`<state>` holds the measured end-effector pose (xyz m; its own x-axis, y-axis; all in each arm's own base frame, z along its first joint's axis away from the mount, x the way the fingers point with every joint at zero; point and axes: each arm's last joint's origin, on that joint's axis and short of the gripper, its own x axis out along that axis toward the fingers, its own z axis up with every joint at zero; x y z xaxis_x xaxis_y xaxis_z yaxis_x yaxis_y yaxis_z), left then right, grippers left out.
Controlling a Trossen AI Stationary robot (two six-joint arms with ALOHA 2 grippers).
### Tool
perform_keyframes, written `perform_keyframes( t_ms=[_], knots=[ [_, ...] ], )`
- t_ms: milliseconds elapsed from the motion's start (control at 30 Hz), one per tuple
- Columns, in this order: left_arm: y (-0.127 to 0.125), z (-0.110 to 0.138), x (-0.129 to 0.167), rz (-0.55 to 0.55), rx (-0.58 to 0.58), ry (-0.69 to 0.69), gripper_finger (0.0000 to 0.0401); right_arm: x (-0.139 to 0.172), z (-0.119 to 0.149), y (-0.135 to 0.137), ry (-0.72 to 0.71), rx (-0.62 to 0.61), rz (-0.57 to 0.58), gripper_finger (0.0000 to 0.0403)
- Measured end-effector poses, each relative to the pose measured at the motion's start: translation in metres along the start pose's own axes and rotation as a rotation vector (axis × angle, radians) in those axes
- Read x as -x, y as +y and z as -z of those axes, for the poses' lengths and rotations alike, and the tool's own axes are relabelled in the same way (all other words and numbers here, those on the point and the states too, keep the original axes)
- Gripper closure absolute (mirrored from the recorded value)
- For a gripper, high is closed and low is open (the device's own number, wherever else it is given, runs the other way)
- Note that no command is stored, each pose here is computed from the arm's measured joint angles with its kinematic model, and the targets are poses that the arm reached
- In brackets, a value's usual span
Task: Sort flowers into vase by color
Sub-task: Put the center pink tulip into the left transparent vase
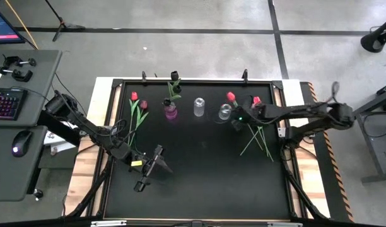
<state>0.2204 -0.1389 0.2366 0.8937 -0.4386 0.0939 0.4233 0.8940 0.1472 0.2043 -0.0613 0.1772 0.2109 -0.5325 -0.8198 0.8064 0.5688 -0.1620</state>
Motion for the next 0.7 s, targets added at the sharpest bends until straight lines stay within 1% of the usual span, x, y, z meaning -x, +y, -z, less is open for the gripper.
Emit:
perform_keyframes(
  t_ms=[233, 433, 567, 600, 700],
  knots=[
    [0.000, 0.000, 0.000, -0.005, 0.000, 0.001, 0.0188, 0.042, -0.018, -0.019, -0.284, -0.152, -0.065, 0.0402],
    [0.000, 0.000, 0.000, -0.005, 0.000, 0.001, 0.0188, 0.064, -0.033, -0.023, -0.487, -0.199, -0.163, 0.0402],
    [0.000, 0.000, 0.000, -0.005, 0.000, 0.001, 0.0188, 0.078, -0.053, -0.019, -0.705, -0.217, -0.215, 0.0402],
    [0.000, 0.000, 0.000, -0.005, 0.000, 0.001, 0.0188, 0.082, -0.059, -0.017, -0.776, -0.226, -0.240, 0.0402],
    [0.000, 0.000, 0.000, -0.005, 0.000, 0.001, 0.0188, 0.088, -0.068, -0.008, -0.962, -0.195, -0.344, 0.0402]
  ],
)
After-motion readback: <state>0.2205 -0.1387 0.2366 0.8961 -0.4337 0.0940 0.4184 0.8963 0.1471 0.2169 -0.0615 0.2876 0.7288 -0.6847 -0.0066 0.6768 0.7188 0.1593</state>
